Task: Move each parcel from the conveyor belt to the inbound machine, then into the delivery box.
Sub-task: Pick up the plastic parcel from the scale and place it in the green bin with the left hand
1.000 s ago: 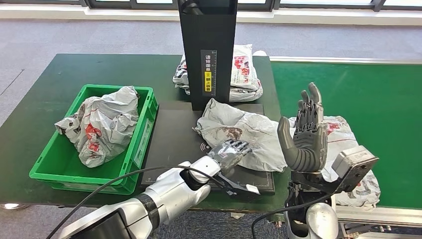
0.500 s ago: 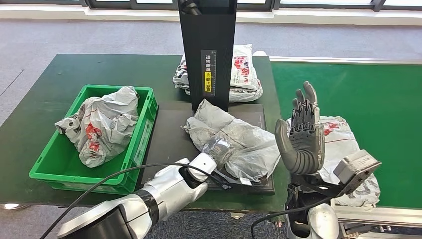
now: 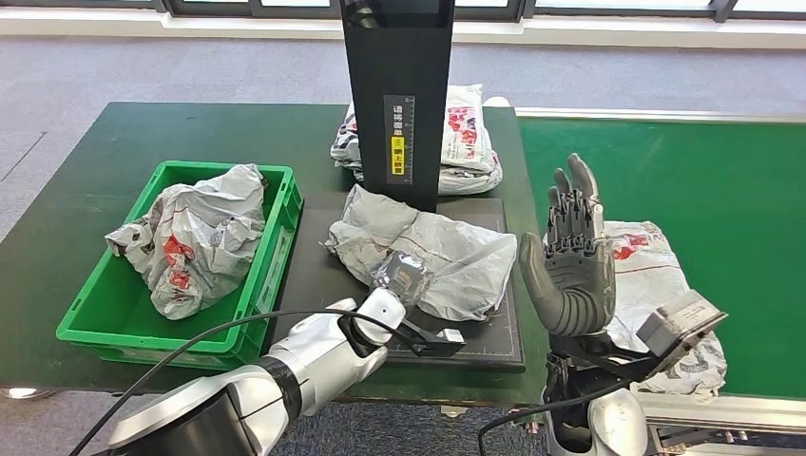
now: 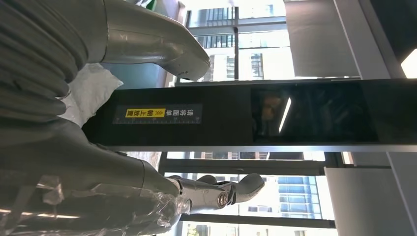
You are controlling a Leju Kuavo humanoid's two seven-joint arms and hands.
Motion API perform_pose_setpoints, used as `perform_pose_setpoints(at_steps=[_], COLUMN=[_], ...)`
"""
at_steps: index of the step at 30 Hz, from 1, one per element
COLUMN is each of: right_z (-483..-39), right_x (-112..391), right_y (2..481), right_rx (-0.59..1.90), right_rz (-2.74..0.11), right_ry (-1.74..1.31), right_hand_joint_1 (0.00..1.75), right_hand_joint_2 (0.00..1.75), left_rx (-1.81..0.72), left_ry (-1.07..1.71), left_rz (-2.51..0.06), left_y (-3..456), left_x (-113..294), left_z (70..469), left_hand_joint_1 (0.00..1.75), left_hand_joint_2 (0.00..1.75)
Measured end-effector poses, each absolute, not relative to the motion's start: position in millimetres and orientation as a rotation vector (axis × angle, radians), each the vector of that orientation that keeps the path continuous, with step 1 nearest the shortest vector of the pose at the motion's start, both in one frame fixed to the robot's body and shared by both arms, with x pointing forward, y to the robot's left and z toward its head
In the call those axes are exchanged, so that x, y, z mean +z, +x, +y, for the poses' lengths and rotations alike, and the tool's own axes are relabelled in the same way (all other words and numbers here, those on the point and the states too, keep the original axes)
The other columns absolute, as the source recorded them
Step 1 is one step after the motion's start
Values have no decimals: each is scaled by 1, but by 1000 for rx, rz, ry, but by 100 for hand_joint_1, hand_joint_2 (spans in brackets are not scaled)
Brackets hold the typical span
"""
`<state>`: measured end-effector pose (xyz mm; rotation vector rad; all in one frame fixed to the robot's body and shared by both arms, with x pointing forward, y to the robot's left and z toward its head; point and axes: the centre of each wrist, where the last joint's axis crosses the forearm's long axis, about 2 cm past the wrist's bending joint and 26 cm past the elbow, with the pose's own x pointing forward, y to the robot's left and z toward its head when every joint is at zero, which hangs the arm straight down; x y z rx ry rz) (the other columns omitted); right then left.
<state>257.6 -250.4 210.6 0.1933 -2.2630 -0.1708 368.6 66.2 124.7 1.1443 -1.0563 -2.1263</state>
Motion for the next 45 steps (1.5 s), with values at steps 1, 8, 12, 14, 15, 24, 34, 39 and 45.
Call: perform_pose_setpoints(at_steps=[1,8,12,14,15,24,34,39,45], right_z=[-250,-255,-256,-256,-256,-259,-260,-260,-261], right_x=[211,204,202,200,197,168,151,151,151], right_y=[258,254,252,250,248,221,200,200,201], right_rx=[-172,-211,-224,-234,-239,-316,-325,-313,-299], right_rz=[-2264,-2274,-2268,-2258,-2250,-2164,-2103,-2105,-2107], right_ry=[193,149,136,123,116,63,41,54,58], right_hand_joint_1=[0,0,0,0,0,0,0,0,0], right_hand_joint_2=[175,175,175,175,175,175,175,175,175], left_rx=[-2109,-1925,-1849,-1783,-1748,-1098,-1116,-1143,-1202], left_ry=[1169,1353,1407,1472,1509,1700,1499,1354,1228], left_rz=[-1075,-1320,-1377,-1445,-1484,-1616,-1680,-1652,-1605], left_y=[370,393,400,403,405,414,405,405,406], left_x=[126,150,161,166,169,224,234,212,197], left_z=[68,81,84,87,89,165,240,237,234], left_hand_joint_1=[175,175,175,175,175,175,0,0,0], left_hand_joint_2=[175,175,175,175,175,175,175,175,175])
